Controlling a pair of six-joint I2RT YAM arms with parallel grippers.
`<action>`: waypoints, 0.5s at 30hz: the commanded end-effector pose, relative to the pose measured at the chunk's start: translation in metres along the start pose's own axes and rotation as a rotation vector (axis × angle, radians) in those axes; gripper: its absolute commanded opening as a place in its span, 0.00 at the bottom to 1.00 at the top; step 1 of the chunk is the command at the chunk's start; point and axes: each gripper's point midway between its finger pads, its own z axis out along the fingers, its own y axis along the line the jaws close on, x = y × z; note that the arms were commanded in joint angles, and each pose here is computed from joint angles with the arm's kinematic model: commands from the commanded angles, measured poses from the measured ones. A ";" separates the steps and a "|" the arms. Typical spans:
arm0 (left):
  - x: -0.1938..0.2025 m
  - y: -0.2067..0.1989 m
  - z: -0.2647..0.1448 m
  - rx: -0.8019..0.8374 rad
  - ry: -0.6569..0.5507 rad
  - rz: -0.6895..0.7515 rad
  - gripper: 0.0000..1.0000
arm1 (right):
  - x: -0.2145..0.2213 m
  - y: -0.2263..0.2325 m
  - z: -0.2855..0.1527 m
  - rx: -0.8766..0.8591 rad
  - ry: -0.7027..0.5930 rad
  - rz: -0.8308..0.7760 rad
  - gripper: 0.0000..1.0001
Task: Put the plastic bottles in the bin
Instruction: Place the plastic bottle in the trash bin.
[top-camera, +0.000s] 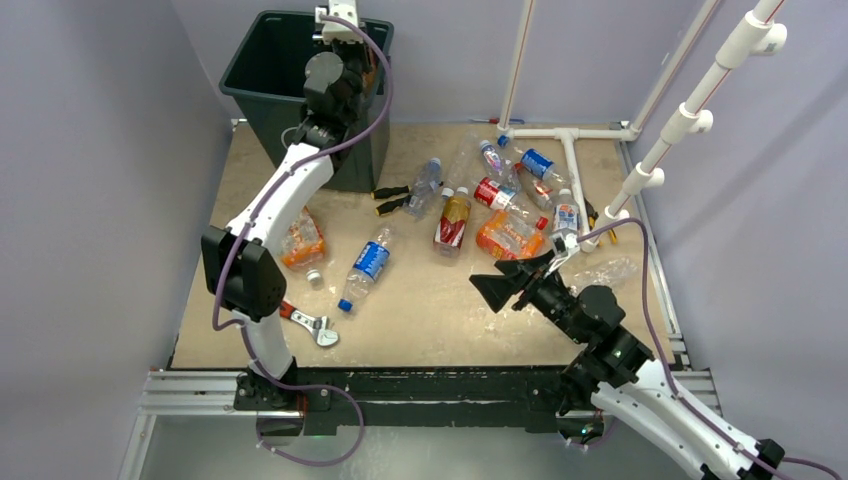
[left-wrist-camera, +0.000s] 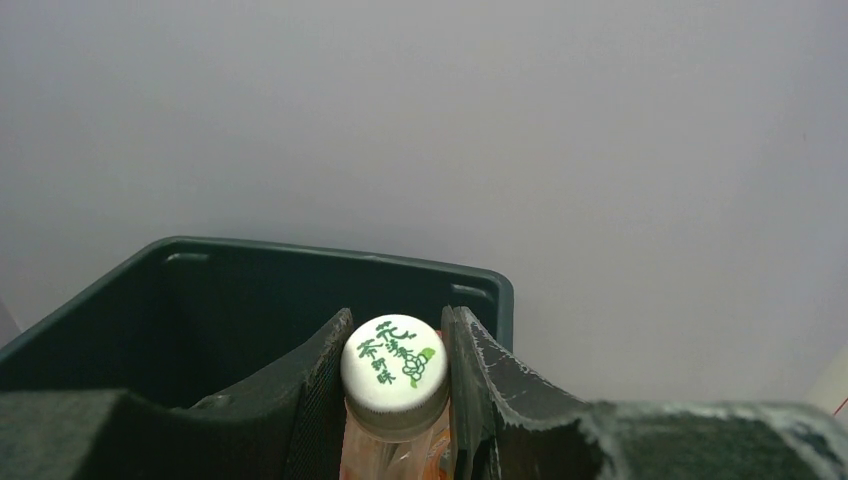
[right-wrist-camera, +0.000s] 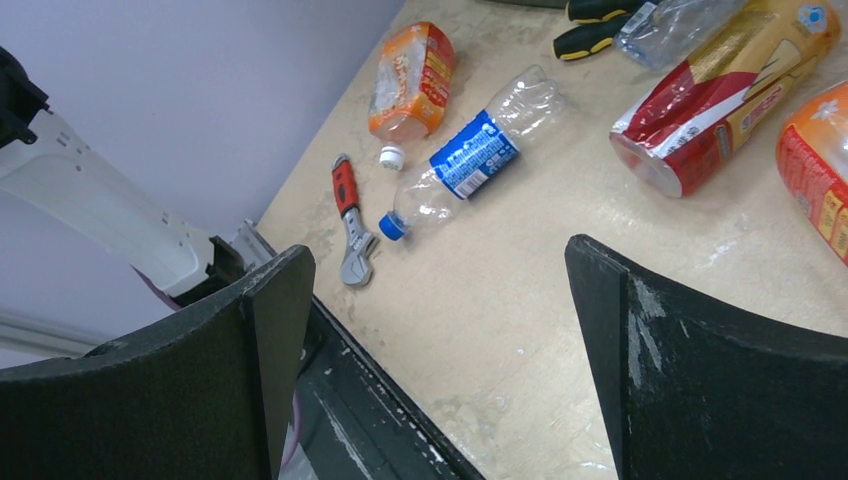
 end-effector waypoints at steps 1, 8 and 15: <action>-0.009 -0.010 -0.006 0.051 -0.010 -0.069 0.27 | -0.023 0.005 -0.006 0.020 -0.054 -0.021 0.97; -0.040 0.000 -0.014 0.023 -0.057 -0.121 0.73 | -0.041 0.006 -0.012 0.045 -0.107 -0.047 0.98; -0.110 0.010 -0.036 0.037 -0.142 -0.209 0.98 | -0.058 0.008 -0.011 0.075 -0.133 -0.071 0.98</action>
